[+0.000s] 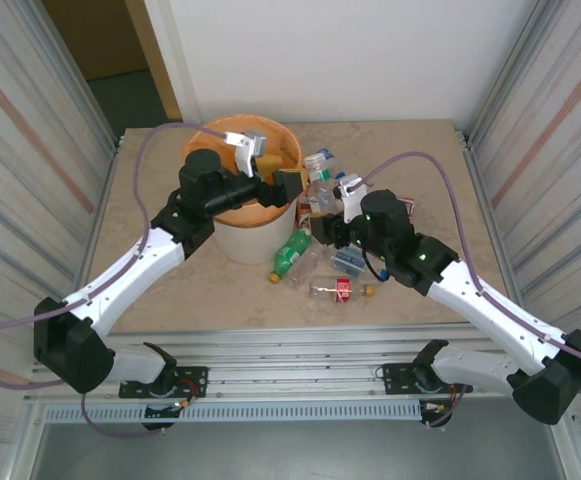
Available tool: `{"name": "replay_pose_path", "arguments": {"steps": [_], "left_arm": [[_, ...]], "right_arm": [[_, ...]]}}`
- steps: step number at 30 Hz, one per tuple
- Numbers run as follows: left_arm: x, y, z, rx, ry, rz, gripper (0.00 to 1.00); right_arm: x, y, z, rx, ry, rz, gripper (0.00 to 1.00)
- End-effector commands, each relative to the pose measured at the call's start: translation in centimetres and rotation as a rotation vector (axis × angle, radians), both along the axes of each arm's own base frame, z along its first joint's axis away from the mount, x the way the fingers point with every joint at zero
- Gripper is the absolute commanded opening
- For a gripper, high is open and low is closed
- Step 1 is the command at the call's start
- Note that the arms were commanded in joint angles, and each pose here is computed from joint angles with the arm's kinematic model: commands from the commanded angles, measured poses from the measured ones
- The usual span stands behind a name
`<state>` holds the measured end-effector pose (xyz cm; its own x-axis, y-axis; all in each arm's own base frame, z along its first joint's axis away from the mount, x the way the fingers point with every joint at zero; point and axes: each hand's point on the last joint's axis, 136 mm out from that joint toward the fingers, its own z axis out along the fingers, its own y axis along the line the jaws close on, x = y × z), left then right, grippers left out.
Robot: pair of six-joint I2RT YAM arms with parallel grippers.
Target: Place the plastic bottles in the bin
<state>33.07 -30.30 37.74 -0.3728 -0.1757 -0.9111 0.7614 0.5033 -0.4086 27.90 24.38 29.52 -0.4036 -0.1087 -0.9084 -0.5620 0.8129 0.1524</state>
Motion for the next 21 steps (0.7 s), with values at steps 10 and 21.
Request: {"name": "replay_pose_path", "arguments": {"steps": [10,21], "left_arm": [[-0.9,-3.5,3.4,-0.144,-0.005,-0.175,0.79],[-0.9,-4.6,2.7,-0.134,0.022,-0.215,0.31]], "right_arm": [[-0.5,2.2,3.5,0.001,-0.127,0.074,0.36],[0.6,2.0,4.3,-0.023,-0.168,0.028,0.38]]}}
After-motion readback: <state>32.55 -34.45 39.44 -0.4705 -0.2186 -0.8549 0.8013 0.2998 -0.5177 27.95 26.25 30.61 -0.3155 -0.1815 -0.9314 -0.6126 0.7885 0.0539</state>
